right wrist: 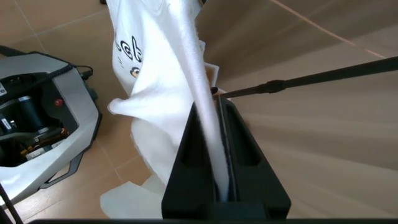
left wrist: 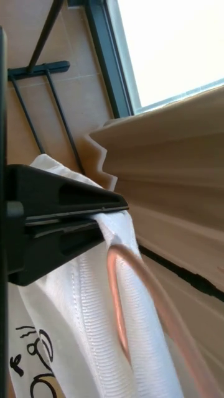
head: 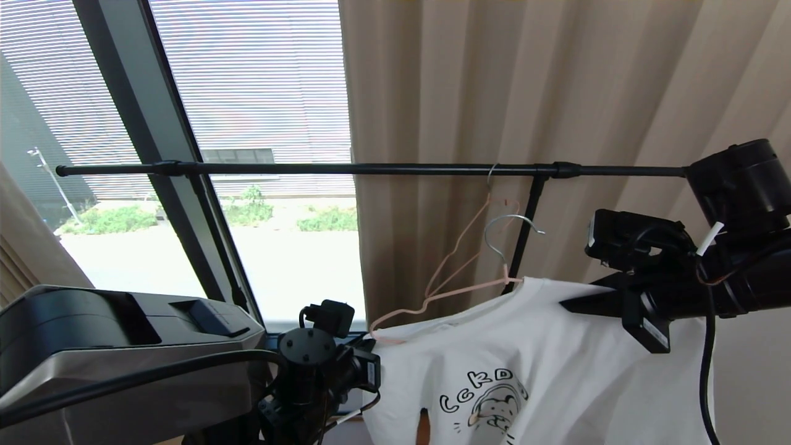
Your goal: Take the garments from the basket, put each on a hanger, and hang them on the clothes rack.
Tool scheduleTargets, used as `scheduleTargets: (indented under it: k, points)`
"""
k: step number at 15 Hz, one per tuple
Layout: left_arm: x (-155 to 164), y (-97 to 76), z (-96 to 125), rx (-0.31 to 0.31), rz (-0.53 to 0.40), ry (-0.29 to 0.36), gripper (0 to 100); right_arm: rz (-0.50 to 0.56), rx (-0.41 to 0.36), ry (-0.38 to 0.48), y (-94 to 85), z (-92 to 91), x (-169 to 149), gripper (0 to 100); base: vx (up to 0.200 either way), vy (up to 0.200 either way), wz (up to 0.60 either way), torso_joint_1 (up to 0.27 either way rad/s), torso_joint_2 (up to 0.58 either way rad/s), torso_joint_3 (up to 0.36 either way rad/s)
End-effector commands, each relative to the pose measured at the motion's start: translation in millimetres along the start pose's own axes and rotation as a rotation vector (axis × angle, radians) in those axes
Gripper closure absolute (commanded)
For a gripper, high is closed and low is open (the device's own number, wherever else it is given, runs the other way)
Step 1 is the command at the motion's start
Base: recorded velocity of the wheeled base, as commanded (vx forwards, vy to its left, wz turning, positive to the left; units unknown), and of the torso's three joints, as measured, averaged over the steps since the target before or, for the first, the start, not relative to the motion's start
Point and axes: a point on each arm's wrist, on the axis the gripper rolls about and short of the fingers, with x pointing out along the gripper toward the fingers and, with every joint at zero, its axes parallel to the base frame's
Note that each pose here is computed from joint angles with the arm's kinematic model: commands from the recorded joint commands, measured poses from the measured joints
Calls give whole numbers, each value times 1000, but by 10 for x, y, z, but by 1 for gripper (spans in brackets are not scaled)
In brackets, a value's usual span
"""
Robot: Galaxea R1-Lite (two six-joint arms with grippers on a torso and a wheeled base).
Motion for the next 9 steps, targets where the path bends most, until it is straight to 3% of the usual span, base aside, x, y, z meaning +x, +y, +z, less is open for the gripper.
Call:
scheduleTargets:
  k: [1,9]
  points:
    - [-2,7,10,-2,2,-3,100,-12,-2,14,-20,-66,-16,100,0,0,0,0,0,0]
    - [-83,68,238,-1,10,-68,100,-47,-2,28,-9,-171,61,100,0,0,0,0,0,0]
